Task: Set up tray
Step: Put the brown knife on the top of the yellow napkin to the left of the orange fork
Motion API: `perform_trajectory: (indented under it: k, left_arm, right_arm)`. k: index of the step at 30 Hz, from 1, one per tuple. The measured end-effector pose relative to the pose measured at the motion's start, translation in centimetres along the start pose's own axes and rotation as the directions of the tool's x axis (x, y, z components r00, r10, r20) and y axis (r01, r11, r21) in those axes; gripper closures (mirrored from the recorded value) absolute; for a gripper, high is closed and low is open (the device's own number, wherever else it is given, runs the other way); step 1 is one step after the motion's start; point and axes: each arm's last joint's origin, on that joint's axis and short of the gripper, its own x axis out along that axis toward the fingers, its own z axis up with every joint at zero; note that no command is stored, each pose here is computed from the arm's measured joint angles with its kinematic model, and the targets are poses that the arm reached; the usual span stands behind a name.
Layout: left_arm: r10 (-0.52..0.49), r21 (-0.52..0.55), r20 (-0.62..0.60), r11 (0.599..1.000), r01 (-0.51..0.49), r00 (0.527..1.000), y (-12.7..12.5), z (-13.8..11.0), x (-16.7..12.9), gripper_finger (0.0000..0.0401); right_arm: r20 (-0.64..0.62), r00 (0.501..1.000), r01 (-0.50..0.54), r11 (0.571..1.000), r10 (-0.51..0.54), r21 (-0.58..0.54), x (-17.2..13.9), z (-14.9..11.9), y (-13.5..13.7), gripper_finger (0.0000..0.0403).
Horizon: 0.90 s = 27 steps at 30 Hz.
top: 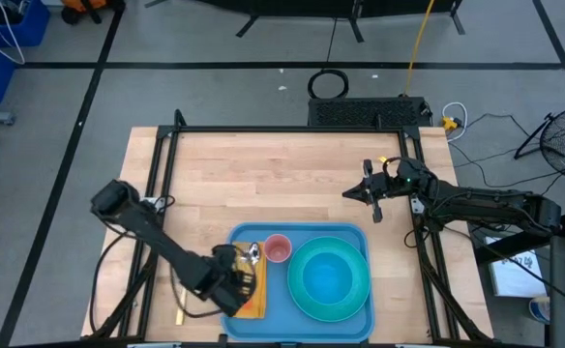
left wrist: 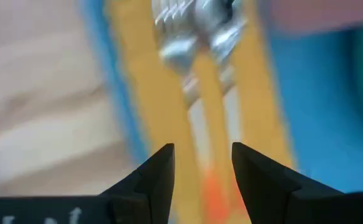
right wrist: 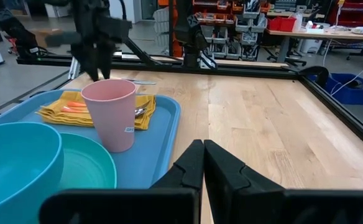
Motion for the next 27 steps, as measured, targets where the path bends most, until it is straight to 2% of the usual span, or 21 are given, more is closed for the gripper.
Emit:
perform_trajectory:
  k: [3,8,11,15,21,27]
  left_arm:
    - [0.101,-0.006,-0.072,0.995,-0.101,0.992,1.8,-1.3,-1.3,0.0236]
    - [0.289,-0.063,-0.108,0.953,-0.297,0.951,5.2,-4.3,-2.4,0.0235]
    - [0.294,-0.055,-0.111,0.952,-0.302,0.949,6.2,-5.9,-2.7,0.0235]
    - [0.297,-0.021,-0.103,0.954,-0.301,0.949,6.6,-6.5,-2.7,0.0235]
    - [0.4,0.025,0.003,0.916,-0.4,0.916,7.2,-6.5,-1.3,0.0224]
    - [0.409,0.03,-0.05,0.912,-0.408,0.911,8.1,-7.1,0.3,0.0196]
  right_arm:
    - [-0.005,1.0,0.0,1.0,0.0,0.002,0.0,-0.1,0.0,0.0399]
    - [-0.021,1.0,-0.002,1.0,0.002,0.011,0.0,-0.2,0.0,0.0399]
    - [-0.02,1.0,-0.002,1.0,0.002,0.01,0.0,-0.2,0.0,0.0399]
    - [-0.019,1.0,-0.001,1.0,0.002,0.021,0.0,-0.2,0.0,0.0399]
    - [-0.02,1.0,-0.001,0.999,0.002,0.037,0.0,-0.2,0.0,0.0399]
    - [-0.02,1.0,-0.002,0.999,0.003,0.039,0.0,-0.2,0.0,0.0399]
